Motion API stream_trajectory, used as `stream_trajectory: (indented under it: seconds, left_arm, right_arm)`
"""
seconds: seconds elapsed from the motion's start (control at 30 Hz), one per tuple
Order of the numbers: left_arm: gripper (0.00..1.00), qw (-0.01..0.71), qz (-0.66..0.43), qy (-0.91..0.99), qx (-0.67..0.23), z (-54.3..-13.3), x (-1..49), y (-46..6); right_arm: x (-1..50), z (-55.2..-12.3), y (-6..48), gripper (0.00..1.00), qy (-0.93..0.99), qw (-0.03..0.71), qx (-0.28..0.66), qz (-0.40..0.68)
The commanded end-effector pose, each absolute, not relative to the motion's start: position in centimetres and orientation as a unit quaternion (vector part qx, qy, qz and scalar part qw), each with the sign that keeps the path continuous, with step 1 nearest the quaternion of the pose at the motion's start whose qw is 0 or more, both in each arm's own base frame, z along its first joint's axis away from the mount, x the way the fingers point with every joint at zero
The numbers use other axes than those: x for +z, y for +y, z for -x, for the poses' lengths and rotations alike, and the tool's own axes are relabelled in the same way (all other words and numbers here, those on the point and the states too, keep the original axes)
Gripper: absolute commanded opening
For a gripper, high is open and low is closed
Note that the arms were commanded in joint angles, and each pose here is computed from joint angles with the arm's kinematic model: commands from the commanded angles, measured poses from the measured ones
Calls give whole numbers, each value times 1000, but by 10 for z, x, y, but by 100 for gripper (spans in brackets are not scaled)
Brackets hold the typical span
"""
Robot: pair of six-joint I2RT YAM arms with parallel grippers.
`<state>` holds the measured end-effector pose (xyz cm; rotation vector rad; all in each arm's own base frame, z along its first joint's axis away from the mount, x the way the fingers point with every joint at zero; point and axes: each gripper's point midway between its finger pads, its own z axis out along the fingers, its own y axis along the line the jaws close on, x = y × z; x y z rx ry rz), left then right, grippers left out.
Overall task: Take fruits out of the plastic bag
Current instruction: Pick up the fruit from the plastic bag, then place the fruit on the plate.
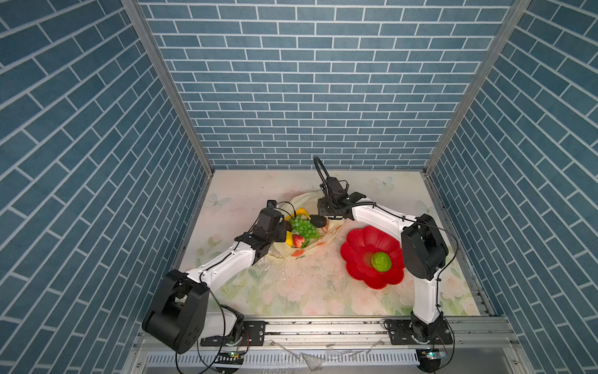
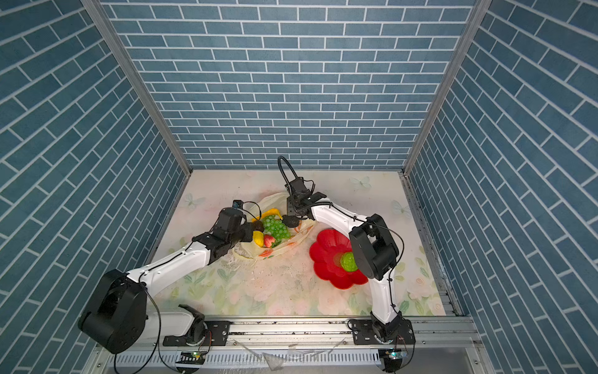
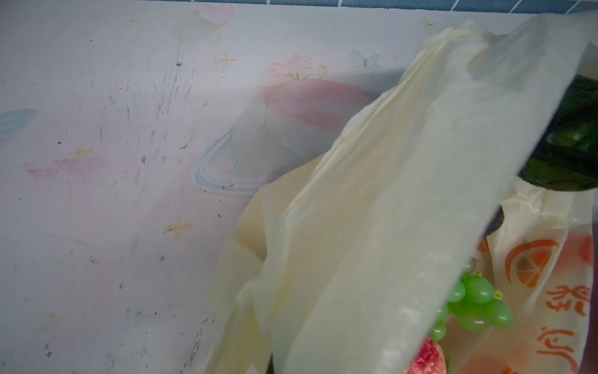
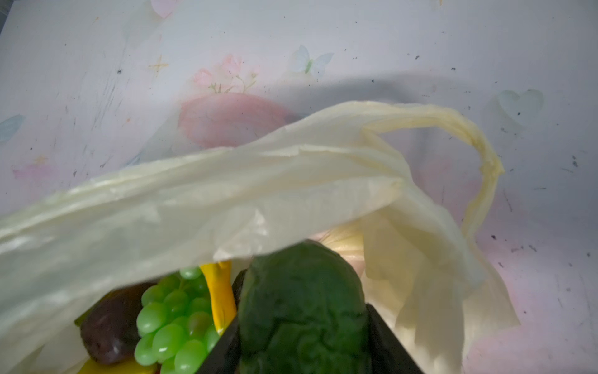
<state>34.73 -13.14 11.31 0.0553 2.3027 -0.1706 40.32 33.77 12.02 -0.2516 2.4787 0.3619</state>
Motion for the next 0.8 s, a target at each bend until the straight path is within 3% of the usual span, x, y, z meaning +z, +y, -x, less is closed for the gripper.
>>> stream_trajectory:
  seconds: [0.0, 0.3, 0.77]
  left_arm:
    - [0, 402, -20, 914, -60, -345, 110, -127]
    - [0, 401, -19, 914, -62, -346, 110, -128]
    - [0, 397, -20, 916, -58, -347, 106, -128]
  right_arm:
    - [133, -377, 329, 52, 939, 294, 137, 114]
    - [148, -305, 267, 51, 957, 246, 117, 103]
    - [118, -197, 189, 50, 987, 135, 65, 64]
